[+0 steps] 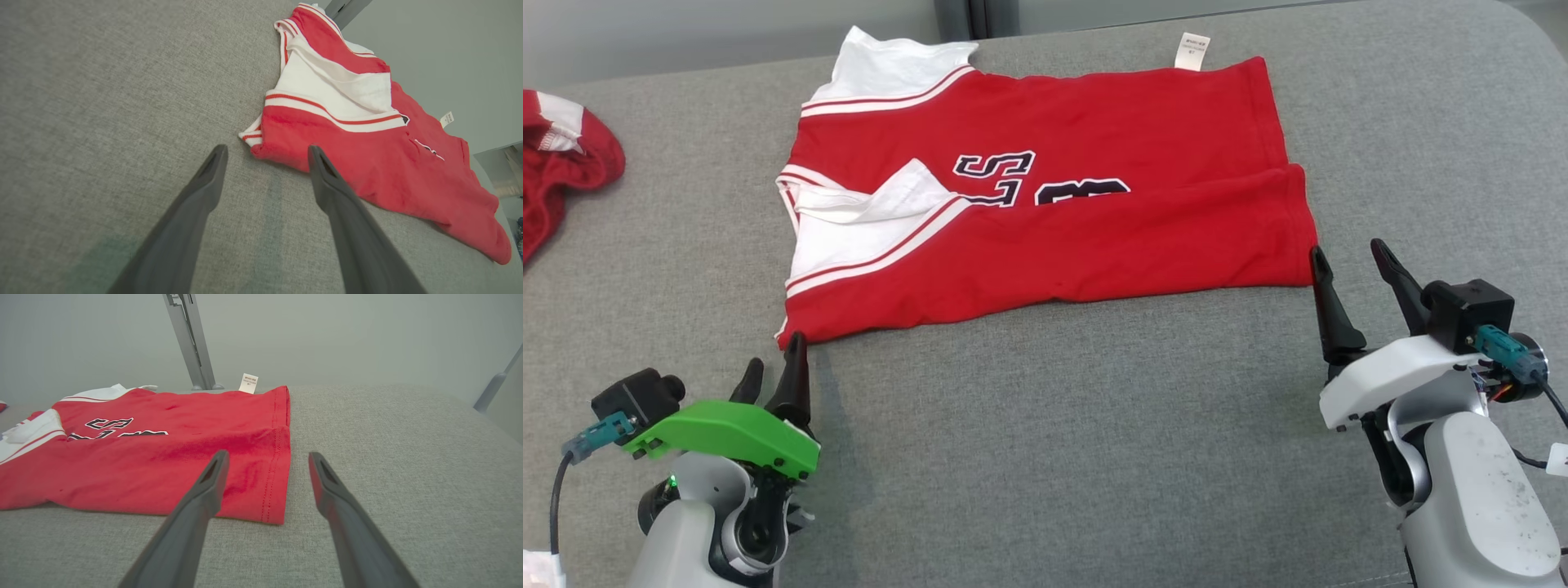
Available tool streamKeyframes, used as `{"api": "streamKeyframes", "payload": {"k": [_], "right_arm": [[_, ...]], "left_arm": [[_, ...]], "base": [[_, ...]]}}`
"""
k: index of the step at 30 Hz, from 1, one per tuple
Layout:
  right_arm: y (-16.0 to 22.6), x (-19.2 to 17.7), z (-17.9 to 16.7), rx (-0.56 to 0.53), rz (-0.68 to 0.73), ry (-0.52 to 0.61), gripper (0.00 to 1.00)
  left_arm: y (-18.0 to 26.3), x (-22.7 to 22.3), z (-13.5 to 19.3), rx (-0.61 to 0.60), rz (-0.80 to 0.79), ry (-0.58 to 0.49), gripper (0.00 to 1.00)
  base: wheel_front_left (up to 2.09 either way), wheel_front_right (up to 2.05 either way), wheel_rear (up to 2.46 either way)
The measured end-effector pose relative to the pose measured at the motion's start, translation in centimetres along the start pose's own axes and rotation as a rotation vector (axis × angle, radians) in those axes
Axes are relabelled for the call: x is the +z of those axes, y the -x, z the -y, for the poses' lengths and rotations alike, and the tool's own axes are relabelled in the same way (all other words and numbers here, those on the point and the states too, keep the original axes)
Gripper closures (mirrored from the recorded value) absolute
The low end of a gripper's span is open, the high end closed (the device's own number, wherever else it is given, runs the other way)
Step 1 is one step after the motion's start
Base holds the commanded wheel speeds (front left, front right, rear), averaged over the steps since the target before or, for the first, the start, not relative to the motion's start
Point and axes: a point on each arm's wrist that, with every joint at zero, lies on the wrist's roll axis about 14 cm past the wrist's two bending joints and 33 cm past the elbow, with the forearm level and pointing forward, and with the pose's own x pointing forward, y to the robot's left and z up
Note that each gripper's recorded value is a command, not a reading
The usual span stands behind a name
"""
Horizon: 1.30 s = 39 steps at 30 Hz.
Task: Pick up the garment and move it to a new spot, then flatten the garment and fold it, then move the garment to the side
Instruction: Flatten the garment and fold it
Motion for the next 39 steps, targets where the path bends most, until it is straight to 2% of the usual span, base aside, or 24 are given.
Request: {"api": "streamKeyframes", "payload": {"k": [10, 11, 13, 15, 20, 30, 31, 32, 35, 39], "right_arm": [[-0.7, -1.4, 0.5, -0.01, -0.068, -0.023, 0.0], [-0.8, -1.8, 0.6, -0.015, -0.082, -0.032, 0.0], [-0.9, -2.5, 0.8, -0.021, -0.109, -0.051, 0.0], [-1.1, -3.1, 0.9, -0.025, -0.13, -0.067, 0.0], [-1.9, -4.2, 0.9, -0.027, -0.182, -0.082, 0.0], [-3.0, -7.7, -0.2, -0.012, -0.316, -0.139, 0.0], [-3.3, -7.8, -0.3, -0.01, -0.32, -0.143, 0.13], [-3.5, -8.0, -0.6, -0.002, -0.325, -0.151, 0.55], [-4.1, -7.9, -1.4, 0.018, -0.326, -0.178, 1.0], [-4.7, -7.1, -1.7, 0.02, -0.295, -0.2, 1.0]], "left_arm": [[-2.1, -1.2, 1.3, -0.011, -0.057, 0.169, 0.0], [-2.4, -1.1, 1.3, -0.011, -0.051, 0.182, 0.12], [-2.8, -0.8, 1.4, -0.015, -0.038, 0.186, 0.51], [-3.2, -0.4, 1.7, -0.032, -0.019, 0.189, 0.7], [-3.7, 0.3, 2.3, -0.068, 0.03, 0.192, 1.0], [-3.5, 1.9, 2.8, -0.104, 0.123, 0.167, 1.0], [-3.5, 2.1, 2.8, -0.106, 0.131, 0.164, 1.0], [-3.5, 2.2, 2.9, -0.11, 0.141, 0.16, 1.0], [-3.4, 2.8, 3.6, -0.136, 0.166, 0.155, 1.0], [-3.3, 3.7, 4.6, -0.171, 0.2, 0.149, 1.0]], "base": [[0.0, 0.0, 0.0], [0.0, 0.0, 0.0], [0.0, 0.0, 0.0], [0.0, 0.0, 0.0], [0.0, 0.0, 0.0], [0.0, 0.0, 0.0], [0.0, 0.0, 0.0], [0.0, 0.0, 0.0], [0.0, 0.0, 0.0], [0.0, 0.0, 0.0]]}}
